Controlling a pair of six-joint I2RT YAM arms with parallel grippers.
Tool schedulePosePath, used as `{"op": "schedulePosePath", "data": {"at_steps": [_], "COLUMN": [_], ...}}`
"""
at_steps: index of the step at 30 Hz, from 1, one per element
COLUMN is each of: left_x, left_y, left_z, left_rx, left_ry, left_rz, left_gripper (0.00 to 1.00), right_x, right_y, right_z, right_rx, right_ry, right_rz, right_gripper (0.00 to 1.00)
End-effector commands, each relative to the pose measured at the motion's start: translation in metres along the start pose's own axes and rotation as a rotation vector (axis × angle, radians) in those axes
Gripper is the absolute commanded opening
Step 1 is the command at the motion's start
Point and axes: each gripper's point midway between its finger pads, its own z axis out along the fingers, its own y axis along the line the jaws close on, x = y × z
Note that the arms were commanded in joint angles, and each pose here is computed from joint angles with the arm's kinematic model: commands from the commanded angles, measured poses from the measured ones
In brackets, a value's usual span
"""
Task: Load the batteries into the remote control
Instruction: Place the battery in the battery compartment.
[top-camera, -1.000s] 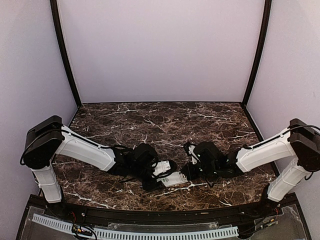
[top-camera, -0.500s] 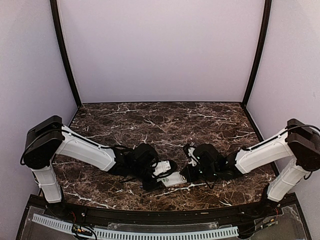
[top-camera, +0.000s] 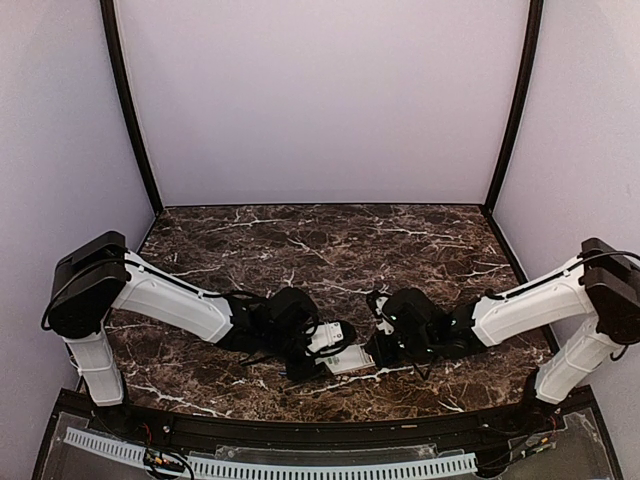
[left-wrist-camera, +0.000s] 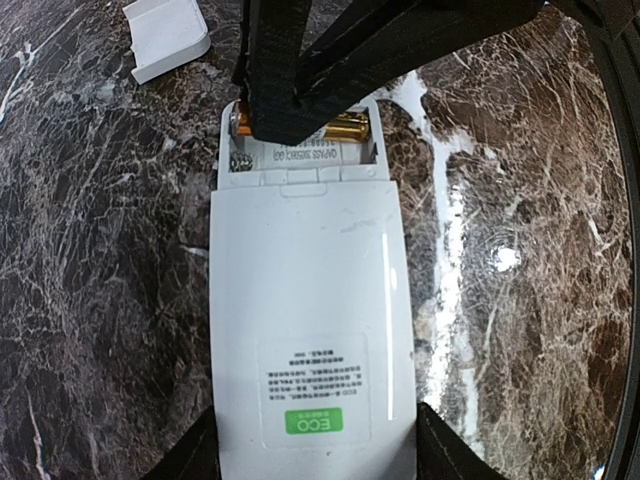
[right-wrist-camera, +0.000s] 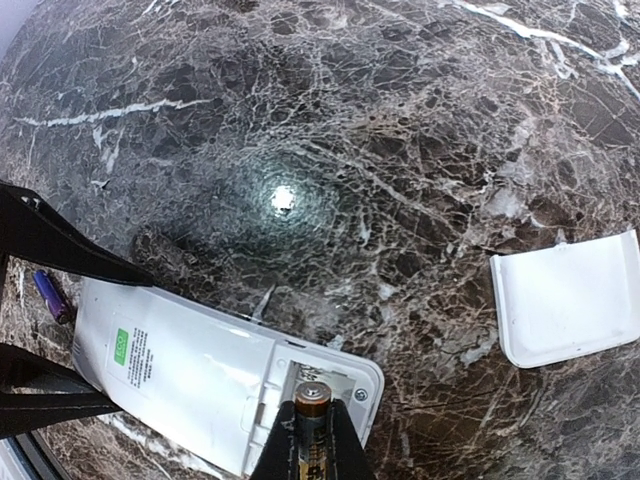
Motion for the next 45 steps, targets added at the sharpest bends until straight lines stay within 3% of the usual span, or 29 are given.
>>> {"op": "schedulePosePath", "data": {"at_steps": [1,17,27,35,45], "left_x": [0.029,0.029,0.033,0.032,0.031], "left_y": [-0.004,-0.002,-0.002,-0.003,-0.003], "left_z": [0.008,0.007,0.005,0.004,0.004], "left_rx": [0.002,-0.011,-0.009,-0.006,-0.004], "left_ry": [0.104,0.105,0.125,0.123,0.122], "left_rz": [-0.007,0.004,0.01,0.011,0.013], "left_gripper": [0.33,0.33,0.33,0.33,0.33], "right_x": [0.051,0.059,0.055,0.06,0.051], "right_y": [-0.035,-0.059,-0.063,-0.064,-0.045], "right_z": [0.005,-0.007,-0.014,-0.013,-0.012], "right_rx": [0.161,0.331,0.436,0.449,0.365], "right_ry": [0.197,0.25,0.29,0.317,0.297], "right_rz": [-0.027,0.009,-0.064,-0.075,-0.068], "right_gripper": [0.0,0.05,0.1,0.19,0.19]}}
